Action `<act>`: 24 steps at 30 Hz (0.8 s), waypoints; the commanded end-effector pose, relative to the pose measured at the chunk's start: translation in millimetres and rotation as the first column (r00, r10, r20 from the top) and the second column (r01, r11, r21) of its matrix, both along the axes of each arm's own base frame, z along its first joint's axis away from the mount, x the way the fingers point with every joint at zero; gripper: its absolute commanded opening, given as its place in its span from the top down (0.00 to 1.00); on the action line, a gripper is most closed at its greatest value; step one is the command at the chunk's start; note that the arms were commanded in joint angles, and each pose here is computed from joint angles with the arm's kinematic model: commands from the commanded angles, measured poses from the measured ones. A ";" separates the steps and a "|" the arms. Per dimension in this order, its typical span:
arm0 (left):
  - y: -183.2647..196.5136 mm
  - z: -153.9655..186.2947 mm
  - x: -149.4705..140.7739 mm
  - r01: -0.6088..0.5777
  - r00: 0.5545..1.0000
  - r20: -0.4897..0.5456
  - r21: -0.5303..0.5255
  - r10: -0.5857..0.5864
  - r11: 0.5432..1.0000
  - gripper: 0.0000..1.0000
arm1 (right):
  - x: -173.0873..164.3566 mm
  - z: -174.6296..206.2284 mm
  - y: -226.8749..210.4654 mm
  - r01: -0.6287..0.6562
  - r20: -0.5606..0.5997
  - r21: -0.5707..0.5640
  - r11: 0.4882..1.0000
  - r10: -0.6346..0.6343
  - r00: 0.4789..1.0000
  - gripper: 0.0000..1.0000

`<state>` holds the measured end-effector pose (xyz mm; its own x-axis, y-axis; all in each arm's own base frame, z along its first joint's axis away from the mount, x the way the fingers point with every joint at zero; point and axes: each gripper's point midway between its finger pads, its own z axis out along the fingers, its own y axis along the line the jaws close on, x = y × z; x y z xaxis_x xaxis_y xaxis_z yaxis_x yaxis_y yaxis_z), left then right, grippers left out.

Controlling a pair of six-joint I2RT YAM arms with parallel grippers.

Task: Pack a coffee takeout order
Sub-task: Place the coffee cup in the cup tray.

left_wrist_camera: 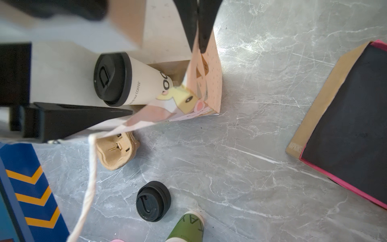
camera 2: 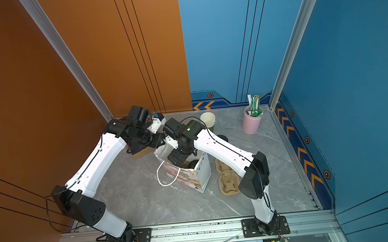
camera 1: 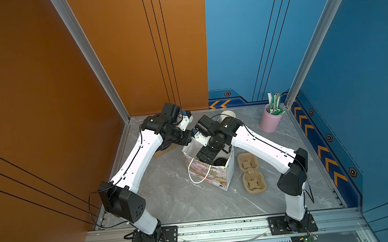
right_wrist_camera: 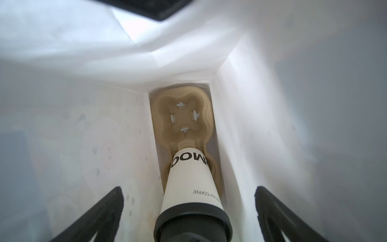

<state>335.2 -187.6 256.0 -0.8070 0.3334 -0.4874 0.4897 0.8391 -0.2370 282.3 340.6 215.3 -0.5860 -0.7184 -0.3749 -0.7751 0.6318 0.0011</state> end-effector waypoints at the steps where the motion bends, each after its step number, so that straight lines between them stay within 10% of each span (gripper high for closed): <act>1: 2.4 6.7 -5.1 0.009 1.000 0.014 0.016 -0.009 1.000 1.00 | 6.6 14.6 0.6 0.028 0.054 0.052 0.998 -0.030 0.998 0.05; 24: 3.1 8.3 -4.4 -0.002 1.000 0.017 0.015 0.002 1.000 0.99 | 1.0 93.4 -5.4 0.030 0.193 0.315 0.949 -0.095 0.977 0.48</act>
